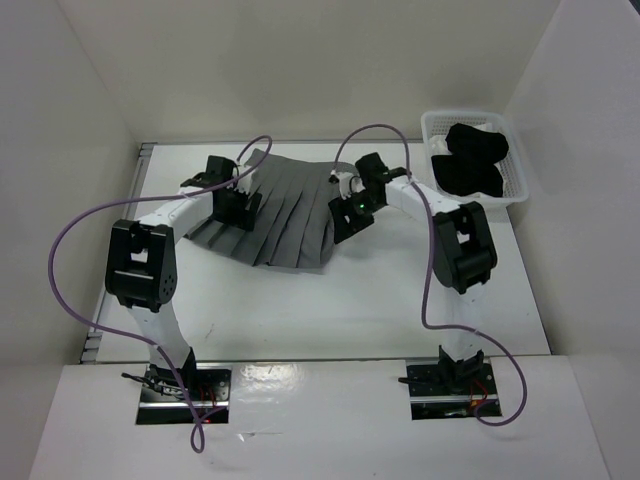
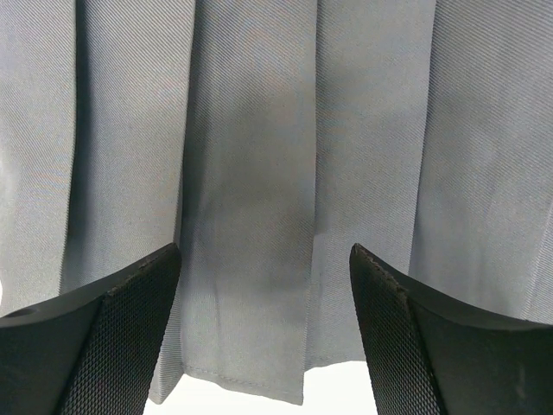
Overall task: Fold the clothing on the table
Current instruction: Flatten the skirt out
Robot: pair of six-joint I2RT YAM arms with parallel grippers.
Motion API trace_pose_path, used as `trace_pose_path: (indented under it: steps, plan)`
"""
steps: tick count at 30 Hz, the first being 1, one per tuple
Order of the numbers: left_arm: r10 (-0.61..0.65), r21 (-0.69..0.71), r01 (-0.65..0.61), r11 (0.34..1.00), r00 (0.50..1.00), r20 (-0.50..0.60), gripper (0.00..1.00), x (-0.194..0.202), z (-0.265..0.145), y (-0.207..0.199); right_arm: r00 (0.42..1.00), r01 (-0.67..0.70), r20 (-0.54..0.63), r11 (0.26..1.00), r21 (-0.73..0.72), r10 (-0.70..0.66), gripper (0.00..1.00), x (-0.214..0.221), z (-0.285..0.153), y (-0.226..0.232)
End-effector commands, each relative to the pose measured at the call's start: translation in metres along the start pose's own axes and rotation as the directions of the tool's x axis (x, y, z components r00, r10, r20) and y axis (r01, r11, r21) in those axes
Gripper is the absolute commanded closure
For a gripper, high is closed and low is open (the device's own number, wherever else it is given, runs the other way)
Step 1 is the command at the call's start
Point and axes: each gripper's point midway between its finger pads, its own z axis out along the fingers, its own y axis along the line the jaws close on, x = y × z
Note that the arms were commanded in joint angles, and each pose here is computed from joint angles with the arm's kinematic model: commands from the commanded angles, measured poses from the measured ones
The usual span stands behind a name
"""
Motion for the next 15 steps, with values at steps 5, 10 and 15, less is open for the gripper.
trace_pose_path:
  steps: [5,10,15]
  plan:
    - [-0.013,-0.007,0.013,1.000,0.999,0.040,0.15,-0.006,-0.018,-0.003,1.000,0.029,-0.007,0.983,-0.183,-0.031,0.39,-0.019,0.034,0.038]
    - [-0.004,-0.007,0.005,1.000,0.999,0.035,0.15,0.003,-0.023,-0.005,0.999,0.021,-0.025,0.977,-0.212,-0.027,0.43,-0.019,0.045,0.041]
    - [-0.004,-0.007,0.005,1.000,0.999,0.034,0.15,0.005,-0.021,-0.005,0.999,0.031,-0.030,0.983,-0.181,-0.037,0.79,-0.017,0.050,0.033]
